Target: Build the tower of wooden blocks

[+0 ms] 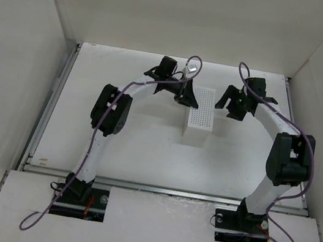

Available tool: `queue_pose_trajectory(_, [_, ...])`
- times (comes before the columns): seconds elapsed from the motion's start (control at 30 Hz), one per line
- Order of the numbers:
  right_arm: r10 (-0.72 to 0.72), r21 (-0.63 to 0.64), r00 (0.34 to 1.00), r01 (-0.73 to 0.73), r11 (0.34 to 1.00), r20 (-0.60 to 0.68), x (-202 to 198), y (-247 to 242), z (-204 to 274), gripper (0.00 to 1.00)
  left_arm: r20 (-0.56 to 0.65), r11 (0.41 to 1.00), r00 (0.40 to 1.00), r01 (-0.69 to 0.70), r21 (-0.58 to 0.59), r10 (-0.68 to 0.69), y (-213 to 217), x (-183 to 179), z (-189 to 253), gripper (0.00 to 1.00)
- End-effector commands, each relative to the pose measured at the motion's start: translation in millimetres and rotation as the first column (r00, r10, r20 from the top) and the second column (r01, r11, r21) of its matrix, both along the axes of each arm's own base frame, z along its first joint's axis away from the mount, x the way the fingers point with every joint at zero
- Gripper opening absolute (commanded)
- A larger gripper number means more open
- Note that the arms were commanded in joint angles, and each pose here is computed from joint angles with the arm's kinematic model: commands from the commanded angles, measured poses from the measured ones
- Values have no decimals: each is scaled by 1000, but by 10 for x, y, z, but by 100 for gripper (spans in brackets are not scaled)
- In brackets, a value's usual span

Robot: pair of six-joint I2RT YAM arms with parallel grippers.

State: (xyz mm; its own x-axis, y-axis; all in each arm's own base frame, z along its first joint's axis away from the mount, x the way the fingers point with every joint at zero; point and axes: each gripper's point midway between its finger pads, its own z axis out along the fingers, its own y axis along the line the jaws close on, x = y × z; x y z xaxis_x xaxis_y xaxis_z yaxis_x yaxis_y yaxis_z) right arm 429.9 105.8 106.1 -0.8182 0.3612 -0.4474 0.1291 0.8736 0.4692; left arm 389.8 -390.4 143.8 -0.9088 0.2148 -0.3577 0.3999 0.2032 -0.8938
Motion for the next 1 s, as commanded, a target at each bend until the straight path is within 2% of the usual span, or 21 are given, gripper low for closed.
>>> queue_pose_trajectory(0.0, [34, 12, 999, -35, 999, 32, 37, 74, 23, 82, 70, 991, 997, 35, -129, -26, 40, 74, 250, 0])
queue_pose_trajectory(0.03, [34, 13, 998, -35, 999, 44, 38, 73, 74, 82, 65, 984, 997, 51, -171, -41, 42, 27, 340, 0])
queue_pose_trajectory(0.07, [34, -5, 999, -34, 999, 38, 24, 46, 52, 82, 65, 961, 998, 40, -272, -23, 100, 4, 527, 0])
queue_pose_trajectory(0.17, [15, -10, 998, -14, 1000, 67, 16, -31, 206, 82, 133, 889, 990, 105, -446, -51, 263, -240, 1047, 0])
queue_pose_trajectory(0.2, [1, -10, 997, 0, 1000, 75, 2, -92, 273, 82, 189, 851, 979, 160, -500, -73, 356, -330, 1355, 0])
queue_pose_trajectory(0.3, [-34, 3, 997, 34, 999, 65, -24, -215, 293, 82, 246, 852, 967, 178, -492, -59, 352, -328, 1526, 0])
queue_pose_trajectory(0.33, [-41, 12, 997, 40, 999, 69, -43, -257, 320, 82, 307, 836, 950, 212, -506, -55, 370, -367, 1636, 0])
queue_pose_trajectory(0.37, [-51, 35, 997, 49, 998, 57, -59, -230, 297, 82, 263, 830, 961, 214, -515, -84, 400, -426, 1691, 0])
queue_pose_trajectory(0.6, [-8, 176, 1000, 7, 984, 4, -164, 8, 0, 77, 445, 768, 888, 362, -528, -113, 390, -787, 2138, 0])
queue_pose_trajectory(0.8, [41, 241, 994, -65, 968, 103, -109, 166, 197, 77, 512, 728, 848, 437, -529, -137, 410, -1034, 2319, 0])
queue_pose_trajectory(0.97, [61, 350, 992, -95, 932, 106, -188, 320, 188, 77, 528, 705, 841, 447, -551, -120, 451, -1102, 2447, 0])
